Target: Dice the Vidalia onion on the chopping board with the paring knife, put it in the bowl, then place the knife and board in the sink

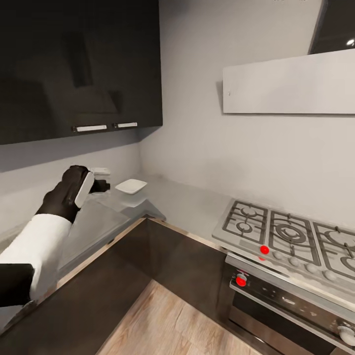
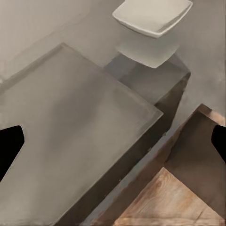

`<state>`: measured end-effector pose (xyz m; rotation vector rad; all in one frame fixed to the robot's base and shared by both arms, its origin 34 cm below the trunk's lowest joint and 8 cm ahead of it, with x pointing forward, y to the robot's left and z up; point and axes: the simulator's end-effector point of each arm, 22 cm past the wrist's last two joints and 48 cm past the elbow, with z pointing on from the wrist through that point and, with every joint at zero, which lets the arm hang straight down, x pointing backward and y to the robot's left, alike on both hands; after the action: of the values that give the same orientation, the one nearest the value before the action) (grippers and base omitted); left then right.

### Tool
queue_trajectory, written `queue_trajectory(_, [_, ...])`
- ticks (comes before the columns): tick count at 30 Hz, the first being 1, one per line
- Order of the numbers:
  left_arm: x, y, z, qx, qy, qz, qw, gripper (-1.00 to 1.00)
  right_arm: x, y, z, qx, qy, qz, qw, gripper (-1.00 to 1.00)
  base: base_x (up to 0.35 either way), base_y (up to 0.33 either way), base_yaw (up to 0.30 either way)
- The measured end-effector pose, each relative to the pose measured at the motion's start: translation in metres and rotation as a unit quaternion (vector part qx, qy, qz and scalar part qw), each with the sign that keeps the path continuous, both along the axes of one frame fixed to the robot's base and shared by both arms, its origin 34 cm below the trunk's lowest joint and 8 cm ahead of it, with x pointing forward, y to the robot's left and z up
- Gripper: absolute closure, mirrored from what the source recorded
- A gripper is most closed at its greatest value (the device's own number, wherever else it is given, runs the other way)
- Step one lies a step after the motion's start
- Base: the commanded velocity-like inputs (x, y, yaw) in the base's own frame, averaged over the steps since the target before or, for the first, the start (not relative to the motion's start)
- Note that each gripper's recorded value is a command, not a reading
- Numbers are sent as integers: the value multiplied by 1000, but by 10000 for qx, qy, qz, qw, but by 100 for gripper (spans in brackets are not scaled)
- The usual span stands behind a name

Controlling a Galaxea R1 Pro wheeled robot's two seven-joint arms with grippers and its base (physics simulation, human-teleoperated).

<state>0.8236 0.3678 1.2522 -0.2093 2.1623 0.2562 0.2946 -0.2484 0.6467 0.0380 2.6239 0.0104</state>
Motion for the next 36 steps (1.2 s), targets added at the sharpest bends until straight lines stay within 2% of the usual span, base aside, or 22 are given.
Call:
queue_trajectory(2, [7, 5, 11, -62, 97, 74, 9999, -100, 0, 0, 0, 0, -2, 0, 10000, -100, 0, 0, 0])
queue_trajectory(8, [13, 8, 27, -103, 95, 115, 9998, -100, -1, 0, 0, 2, 20, 0, 10000, -100, 0, 0, 0])
queue_trajectory(10, [13, 9, 20, -119, 184, 126, 9997, -100, -2, 1, -1, 6, 45, 2, 10000, -100, 0, 0, 0])
queue_trajectory(13, [9, 12, -6, -160, 503, 159, 9985, -100, -3, 7, -1, 48, 60, 8, 10000, -100, 0, 0, 0])
queue_trajectory(15, [8, 12, -11, -171, 557, 160, 9982, -100, -3, 8, -1, 56, 60, 6, 10000, -100, 0, 0, 0])
queue_trajectory(36, [7, 16, -12, -138, 586, 183, 9980, -100, -1, 1, -1, -42, 51, -29, 10000, -100, 0, 0, 0])
